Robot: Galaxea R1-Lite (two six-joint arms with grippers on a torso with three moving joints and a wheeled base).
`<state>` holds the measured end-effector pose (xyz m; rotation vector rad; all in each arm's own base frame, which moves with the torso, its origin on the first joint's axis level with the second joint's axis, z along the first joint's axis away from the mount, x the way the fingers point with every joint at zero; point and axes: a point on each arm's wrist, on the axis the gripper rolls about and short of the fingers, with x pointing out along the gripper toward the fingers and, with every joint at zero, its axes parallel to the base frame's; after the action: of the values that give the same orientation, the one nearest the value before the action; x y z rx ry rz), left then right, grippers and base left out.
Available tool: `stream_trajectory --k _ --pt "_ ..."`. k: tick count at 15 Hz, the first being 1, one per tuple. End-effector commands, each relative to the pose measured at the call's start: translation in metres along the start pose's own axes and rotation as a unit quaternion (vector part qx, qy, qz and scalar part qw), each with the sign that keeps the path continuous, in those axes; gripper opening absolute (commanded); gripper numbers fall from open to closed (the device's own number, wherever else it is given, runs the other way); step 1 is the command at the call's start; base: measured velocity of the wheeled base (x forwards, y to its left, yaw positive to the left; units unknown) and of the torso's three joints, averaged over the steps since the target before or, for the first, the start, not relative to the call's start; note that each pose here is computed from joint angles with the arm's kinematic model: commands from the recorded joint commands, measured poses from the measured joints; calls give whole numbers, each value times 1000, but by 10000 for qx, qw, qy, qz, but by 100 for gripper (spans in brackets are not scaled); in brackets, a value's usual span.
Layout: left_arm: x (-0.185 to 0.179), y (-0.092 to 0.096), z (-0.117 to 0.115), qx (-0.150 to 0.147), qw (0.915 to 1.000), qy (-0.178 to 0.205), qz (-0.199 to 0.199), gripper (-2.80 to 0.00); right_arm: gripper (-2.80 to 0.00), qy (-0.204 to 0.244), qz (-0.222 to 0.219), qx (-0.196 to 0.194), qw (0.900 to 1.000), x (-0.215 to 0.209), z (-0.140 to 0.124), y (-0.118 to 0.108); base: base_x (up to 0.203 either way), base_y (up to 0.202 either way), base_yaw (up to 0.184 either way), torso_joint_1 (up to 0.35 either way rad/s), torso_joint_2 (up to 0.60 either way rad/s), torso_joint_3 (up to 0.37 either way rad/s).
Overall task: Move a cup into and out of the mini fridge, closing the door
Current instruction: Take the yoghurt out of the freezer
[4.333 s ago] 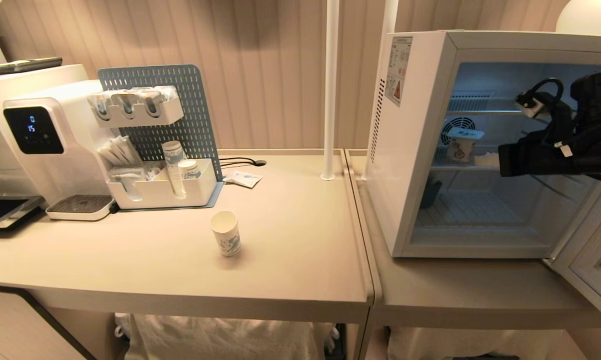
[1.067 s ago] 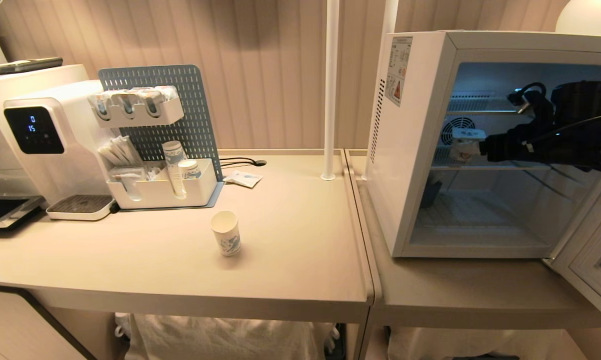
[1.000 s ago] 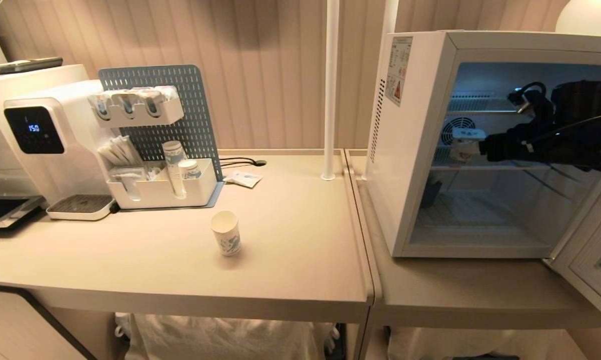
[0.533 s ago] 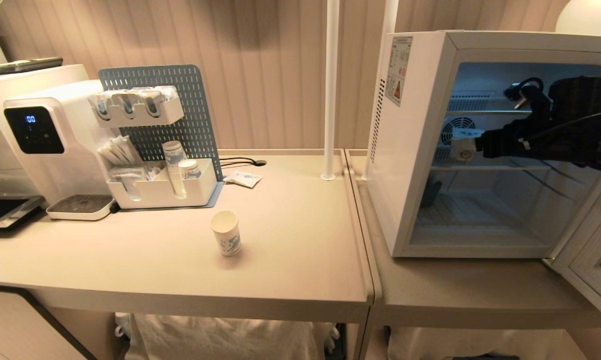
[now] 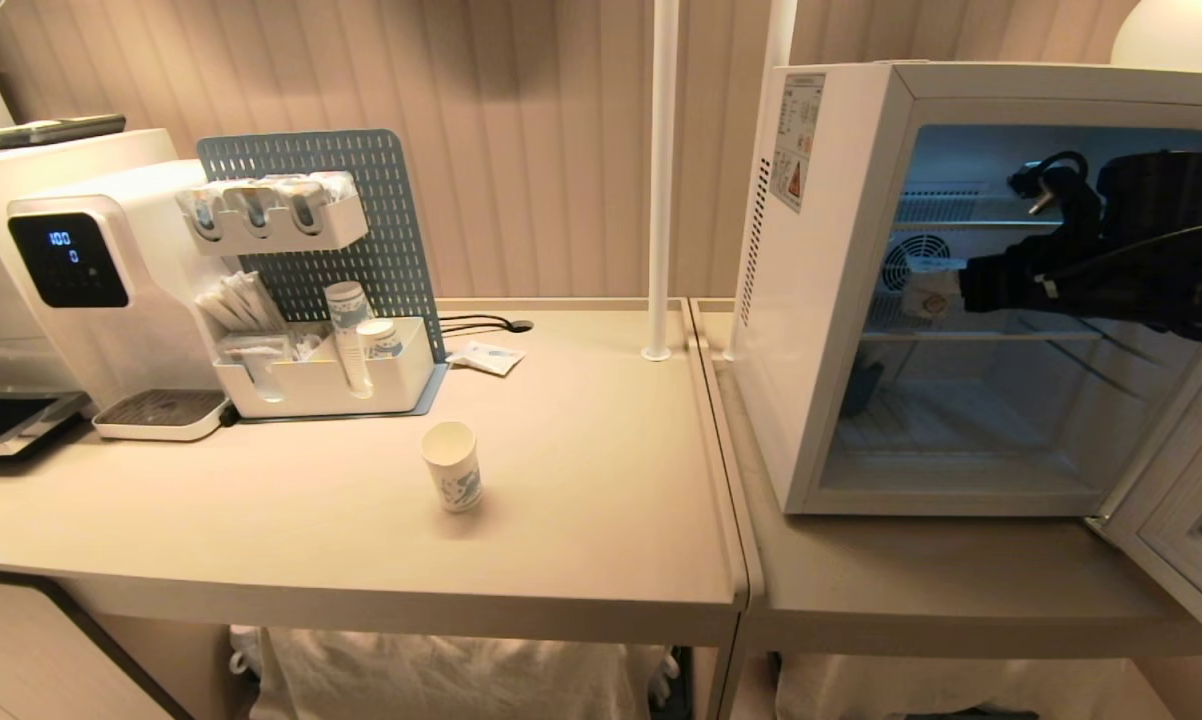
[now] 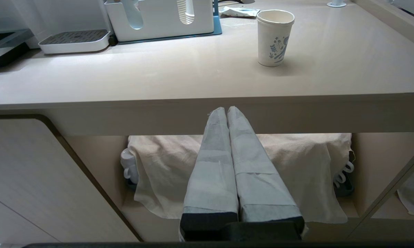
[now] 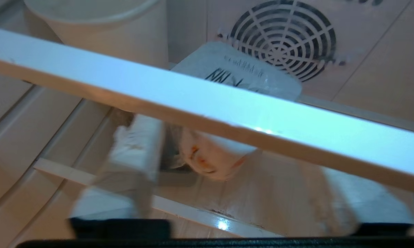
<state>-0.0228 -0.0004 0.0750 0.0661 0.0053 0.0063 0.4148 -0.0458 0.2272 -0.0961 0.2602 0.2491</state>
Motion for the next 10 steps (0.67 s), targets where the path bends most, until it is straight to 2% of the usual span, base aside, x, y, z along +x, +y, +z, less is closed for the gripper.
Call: stream_trajectory --k 1,10 --pt "0 0 0 -1 10000 4 6 -280 -280 45 28 -10 10000 1 -3 2 0 0 0 0 0 0" --pt "0 0 0 -1 10000 -2 5 -280 -280 31 15 -10 10000 -2 -1 3 0 0 0 0 0 0"
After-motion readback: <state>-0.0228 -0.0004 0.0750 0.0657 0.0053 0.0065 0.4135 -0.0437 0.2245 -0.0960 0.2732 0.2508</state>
